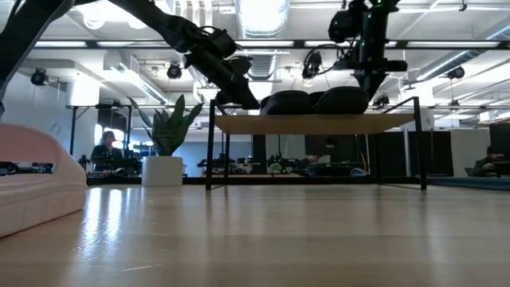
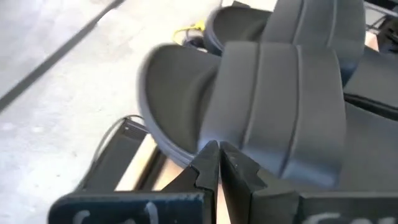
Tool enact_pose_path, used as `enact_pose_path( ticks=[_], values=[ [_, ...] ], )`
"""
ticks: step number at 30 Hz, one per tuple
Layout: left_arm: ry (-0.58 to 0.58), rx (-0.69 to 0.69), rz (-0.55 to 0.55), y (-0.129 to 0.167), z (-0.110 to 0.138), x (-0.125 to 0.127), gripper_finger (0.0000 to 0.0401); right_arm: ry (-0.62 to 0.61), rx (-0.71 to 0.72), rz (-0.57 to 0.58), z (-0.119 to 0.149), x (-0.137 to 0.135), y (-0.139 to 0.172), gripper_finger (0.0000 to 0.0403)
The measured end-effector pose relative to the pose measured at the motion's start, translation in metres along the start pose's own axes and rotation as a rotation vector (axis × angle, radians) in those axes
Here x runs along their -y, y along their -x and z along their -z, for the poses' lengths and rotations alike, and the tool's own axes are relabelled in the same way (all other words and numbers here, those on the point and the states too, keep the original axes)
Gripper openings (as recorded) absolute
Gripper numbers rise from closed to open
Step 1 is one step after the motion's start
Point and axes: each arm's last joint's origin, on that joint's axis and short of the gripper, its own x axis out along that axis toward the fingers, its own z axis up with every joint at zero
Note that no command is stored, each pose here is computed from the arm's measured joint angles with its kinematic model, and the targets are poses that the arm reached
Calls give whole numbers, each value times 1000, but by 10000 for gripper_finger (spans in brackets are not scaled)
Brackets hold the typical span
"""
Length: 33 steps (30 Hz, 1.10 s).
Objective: Pick and place slides into the shelf
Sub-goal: Adjust the pair of black slippers on the shelf
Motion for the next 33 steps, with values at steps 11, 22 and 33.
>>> enact_pose_path(
  ticks=[11,22,33],
  values=[
    [-107,-83,-47,-10,10,-1,0,-27,63,32,5,8,15,11],
    [-141,-112,-23,-32,20,0,0,-18,43,39,1,5,6,11],
    [-177,-48,-1,-37,13,11,0,-12,39,41,2,4,5,11]
  ],
)
